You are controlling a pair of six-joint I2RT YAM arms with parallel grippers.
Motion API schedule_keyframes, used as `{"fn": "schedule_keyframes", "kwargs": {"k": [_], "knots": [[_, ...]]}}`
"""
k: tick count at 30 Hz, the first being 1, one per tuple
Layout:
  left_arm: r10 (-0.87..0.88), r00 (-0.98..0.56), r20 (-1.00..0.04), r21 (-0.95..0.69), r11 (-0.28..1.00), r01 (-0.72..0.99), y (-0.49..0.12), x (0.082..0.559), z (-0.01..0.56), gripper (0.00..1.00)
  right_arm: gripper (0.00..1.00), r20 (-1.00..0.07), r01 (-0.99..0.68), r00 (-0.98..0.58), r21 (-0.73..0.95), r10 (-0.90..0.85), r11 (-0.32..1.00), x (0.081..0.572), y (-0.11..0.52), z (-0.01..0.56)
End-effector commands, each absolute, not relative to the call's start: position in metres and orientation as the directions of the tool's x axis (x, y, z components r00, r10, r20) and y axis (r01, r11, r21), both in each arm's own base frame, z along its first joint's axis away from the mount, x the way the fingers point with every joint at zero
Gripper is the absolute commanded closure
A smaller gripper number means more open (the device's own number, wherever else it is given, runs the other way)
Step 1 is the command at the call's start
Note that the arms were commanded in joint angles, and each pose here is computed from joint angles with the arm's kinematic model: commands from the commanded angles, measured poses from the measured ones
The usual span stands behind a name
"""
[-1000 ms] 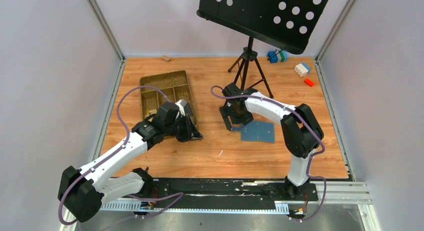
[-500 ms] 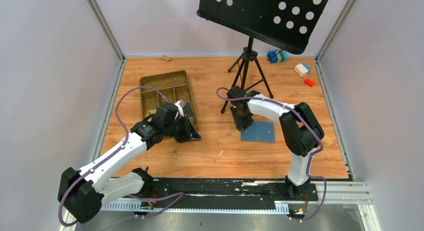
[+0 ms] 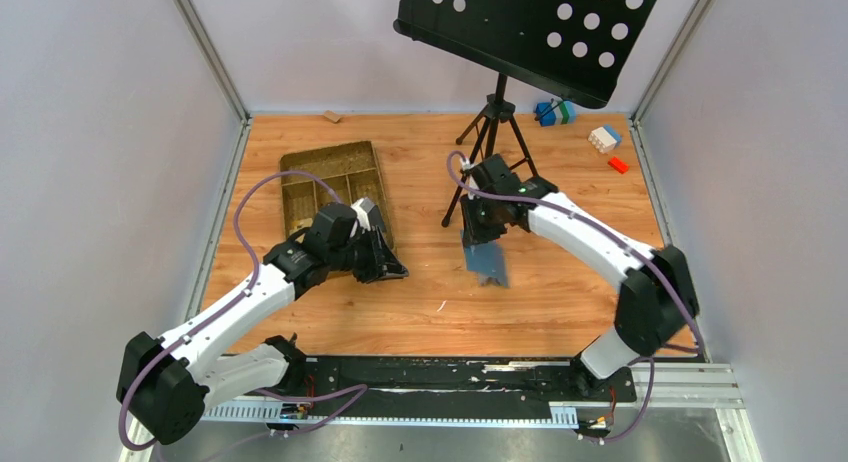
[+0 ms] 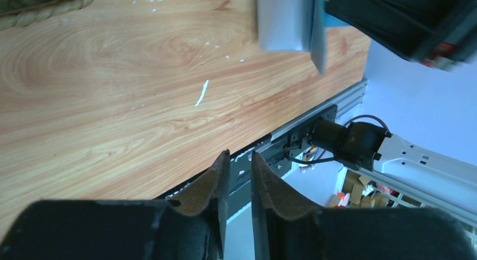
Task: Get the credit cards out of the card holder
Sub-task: Pick up the card holder from the center of the board.
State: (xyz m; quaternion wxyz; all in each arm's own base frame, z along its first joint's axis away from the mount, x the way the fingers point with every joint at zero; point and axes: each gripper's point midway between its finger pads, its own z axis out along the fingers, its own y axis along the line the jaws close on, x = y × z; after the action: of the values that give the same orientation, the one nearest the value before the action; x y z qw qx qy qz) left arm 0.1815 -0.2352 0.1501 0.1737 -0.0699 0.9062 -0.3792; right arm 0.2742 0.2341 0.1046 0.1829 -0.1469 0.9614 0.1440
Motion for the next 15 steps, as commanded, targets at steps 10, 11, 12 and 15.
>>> {"fn": "schedule_keyframes", "kwargs": {"k": [10,11,12,15], "knots": [[-0.351,-0.879,-0.324,-0.861,0.494,0.120,-0.256,0.197,0.194,0.48,1.00,-0.479,-0.439,-0.875,0.848,0.073,0.295,0.232,0.298,0.325],[-0.372,-0.872,-0.318,-0.873,0.474,0.117,-0.254,0.197,0.196,0.47,1.00,-0.474,-0.439,-0.876,0.861,0.091,0.257,0.231,0.298,0.334],[-0.393,-0.866,-0.311,-0.887,0.448,0.115,-0.253,0.197,0.200,0.45,1.00,-0.469,-0.437,-0.877,0.869,0.104,0.230,0.231,0.298,0.341],[-0.445,-0.850,-0.283,-0.926,0.358,0.121,-0.251,0.198,0.211,0.37,1.00,-0.452,-0.430,-0.884,0.886,0.121,0.172,0.231,0.299,0.361]]}}
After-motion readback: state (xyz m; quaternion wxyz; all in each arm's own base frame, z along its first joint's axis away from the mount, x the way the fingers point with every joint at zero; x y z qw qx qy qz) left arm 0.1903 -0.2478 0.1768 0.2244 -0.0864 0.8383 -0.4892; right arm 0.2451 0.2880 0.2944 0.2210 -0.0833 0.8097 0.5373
